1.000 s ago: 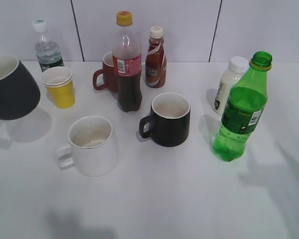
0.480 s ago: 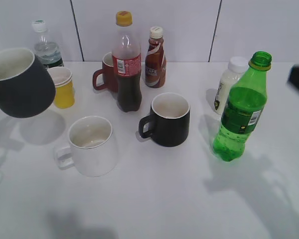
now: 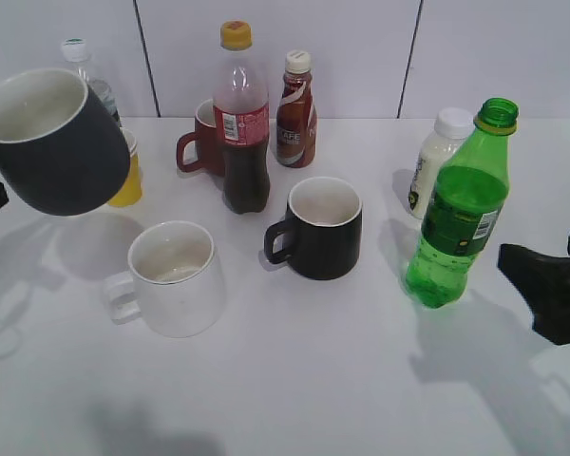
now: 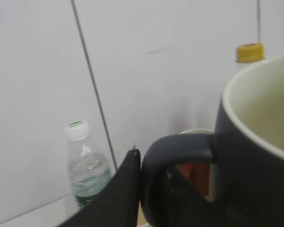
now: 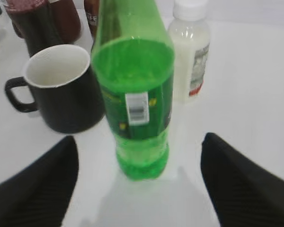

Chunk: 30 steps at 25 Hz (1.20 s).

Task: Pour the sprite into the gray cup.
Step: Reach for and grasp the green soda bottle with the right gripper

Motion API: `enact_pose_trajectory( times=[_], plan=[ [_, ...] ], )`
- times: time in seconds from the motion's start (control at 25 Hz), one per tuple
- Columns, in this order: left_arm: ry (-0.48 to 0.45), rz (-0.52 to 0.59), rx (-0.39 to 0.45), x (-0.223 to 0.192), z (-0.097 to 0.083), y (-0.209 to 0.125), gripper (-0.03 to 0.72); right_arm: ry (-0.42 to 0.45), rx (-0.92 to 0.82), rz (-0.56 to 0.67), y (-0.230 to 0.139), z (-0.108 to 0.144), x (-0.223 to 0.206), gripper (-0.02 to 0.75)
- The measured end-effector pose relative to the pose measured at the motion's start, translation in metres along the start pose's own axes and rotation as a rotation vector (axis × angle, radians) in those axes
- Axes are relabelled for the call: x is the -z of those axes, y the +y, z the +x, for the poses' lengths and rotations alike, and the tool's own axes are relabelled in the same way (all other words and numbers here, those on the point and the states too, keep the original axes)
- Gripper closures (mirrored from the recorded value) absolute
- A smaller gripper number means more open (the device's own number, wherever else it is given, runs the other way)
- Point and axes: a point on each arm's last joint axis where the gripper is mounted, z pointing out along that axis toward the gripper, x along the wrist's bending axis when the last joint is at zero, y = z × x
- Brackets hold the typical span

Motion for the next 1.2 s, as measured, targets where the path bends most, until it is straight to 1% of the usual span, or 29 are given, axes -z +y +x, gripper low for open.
enact_pose_trajectory(
  times=[0.08,0.2,0.24,0.32,0.44,0.64,0.72,0.8,0.84,0.88,0.92,0.96,1.0,1.08,1.2],
  plan=[
    [-0.016,-0.002,0.000,-0.001,-0.004,0.000,0.631,-0.007,0.035,-0.015,-0.001,0.000,-0.008,0.125],
    [-0.026,-0.003,0.000,-0.002,-0.006,0.001,0.631,-0.034,0.082,-0.046,-0.005,0.000,-0.024,0.092],
    [-0.027,-0.003,0.000,-0.002,-0.006,0.001,0.631,-0.041,0.089,-0.061,-0.005,0.000,-0.029,0.087],
    [-0.027,-0.003,0.000,-0.002,-0.006,0.001,0.631,-0.042,0.078,-0.046,-0.011,0.001,-0.041,0.086],
    [-0.027,-0.003,0.000,-0.002,-0.006,0.001,0.631,-0.019,0.031,-0.019,-0.019,0.005,-0.057,0.086],
    [-0.027,-0.003,0.000,-0.002,-0.006,0.001,0.632,-0.007,0.012,-0.053,-0.025,0.009,-0.083,0.086],
    [-0.027,-0.003,0.000,-0.002,-0.006,0.001,0.632,-0.011,0.011,-0.040,-0.030,0.011,-0.097,0.090],
    [-0.030,-0.003,-0.001,-0.002,-0.006,0.001,0.632,-0.016,0.009,-0.027,-0.033,0.012,-0.109,0.115],
    [-0.034,-0.001,-0.003,-0.002,-0.007,0.001,0.632,-0.017,0.004,-0.025,-0.035,0.013,-0.115,0.147],
    [-0.039,0.003,-0.006,-0.002,-0.007,0.000,0.632,-0.017,0.004,-0.036,-0.036,0.013,-0.120,0.201],
    [-0.046,0.008,-0.009,-0.002,-0.008,0.000,0.632,-0.017,0.004,-0.053,-0.036,0.014,-0.122,0.275],
    [-0.055,0.022,-0.014,-0.002,-0.009,-0.001,0.632,-0.017,0.005,-0.062,-0.036,0.014,-0.124,0.333],
    [-0.061,0.033,-0.015,-0.002,-0.010,-0.002,0.632,-0.017,0.005,-0.072,-0.036,0.014,-0.124,0.353],
    [-0.078,0.060,-0.008,-0.003,-0.014,-0.004,0.632,-0.011,0.009,-0.081,-0.036,0.014,-0.125,0.353],
    [-0.133,0.109,-0.022,-0.005,-0.029,-0.003,0.632,0.038,0.082,-0.073,-0.034,0.019,-0.123,0.353]
  ],
)
